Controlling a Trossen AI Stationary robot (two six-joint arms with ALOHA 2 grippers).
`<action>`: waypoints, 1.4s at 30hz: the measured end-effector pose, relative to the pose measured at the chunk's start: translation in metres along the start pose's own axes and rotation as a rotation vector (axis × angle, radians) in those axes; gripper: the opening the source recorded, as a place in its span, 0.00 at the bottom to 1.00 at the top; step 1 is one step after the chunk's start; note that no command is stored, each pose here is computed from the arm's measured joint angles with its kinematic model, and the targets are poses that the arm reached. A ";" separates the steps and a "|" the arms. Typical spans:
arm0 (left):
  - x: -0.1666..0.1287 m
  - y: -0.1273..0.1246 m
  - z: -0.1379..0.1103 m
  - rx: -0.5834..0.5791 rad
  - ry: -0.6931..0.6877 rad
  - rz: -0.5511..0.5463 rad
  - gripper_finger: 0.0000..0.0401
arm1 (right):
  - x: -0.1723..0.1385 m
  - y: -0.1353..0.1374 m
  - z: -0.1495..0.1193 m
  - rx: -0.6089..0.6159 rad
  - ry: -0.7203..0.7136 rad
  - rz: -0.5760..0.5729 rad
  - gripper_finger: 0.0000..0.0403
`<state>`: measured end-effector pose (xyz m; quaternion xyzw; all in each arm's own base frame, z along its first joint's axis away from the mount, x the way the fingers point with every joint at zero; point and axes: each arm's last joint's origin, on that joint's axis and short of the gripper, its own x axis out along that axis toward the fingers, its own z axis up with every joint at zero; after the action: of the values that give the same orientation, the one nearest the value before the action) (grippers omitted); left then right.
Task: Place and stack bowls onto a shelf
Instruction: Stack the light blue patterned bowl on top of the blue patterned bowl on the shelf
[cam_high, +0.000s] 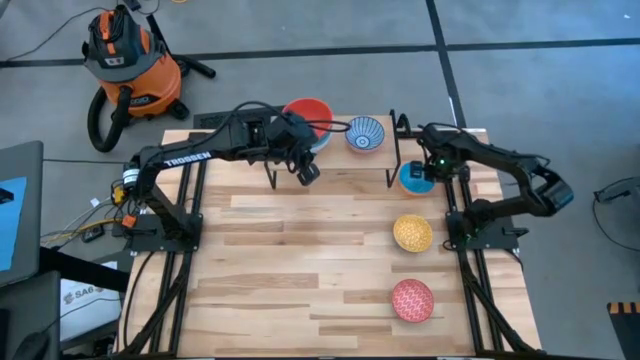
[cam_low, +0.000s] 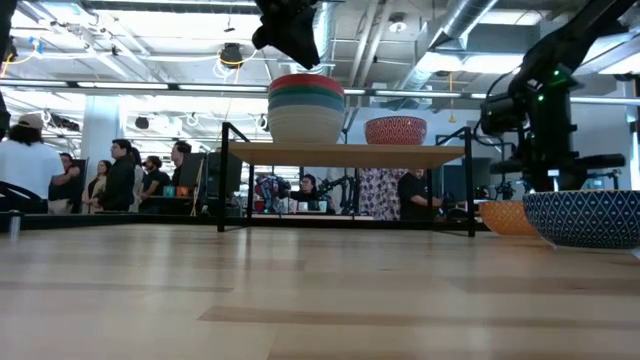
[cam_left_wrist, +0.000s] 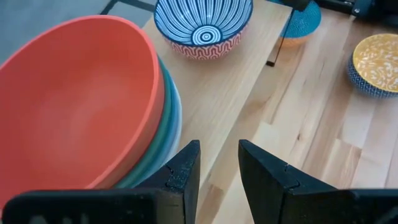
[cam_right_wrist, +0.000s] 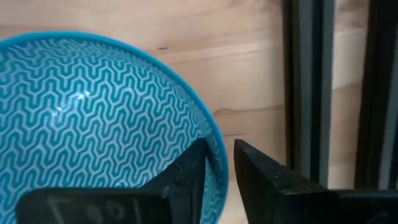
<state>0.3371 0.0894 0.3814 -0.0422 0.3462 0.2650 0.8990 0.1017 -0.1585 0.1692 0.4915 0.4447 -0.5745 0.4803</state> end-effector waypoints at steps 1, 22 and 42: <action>0.000 0.000 0.000 0.001 0.000 0.000 0.24 | 0.002 0.001 0.000 -0.004 0.006 -0.005 0.27; 0.001 0.004 -0.002 0.031 0.021 0.011 0.24 | -0.039 -0.015 -0.019 0.044 -0.220 0.037 0.10; -0.002 -0.023 0.030 0.001 -0.318 -0.147 0.24 | -0.162 -0.002 -0.057 -0.034 -0.829 0.242 0.10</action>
<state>0.3654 0.0763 0.4027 -0.0242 0.1958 0.2017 0.9594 0.1169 -0.0833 0.3227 0.2597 0.1626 -0.6556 0.6901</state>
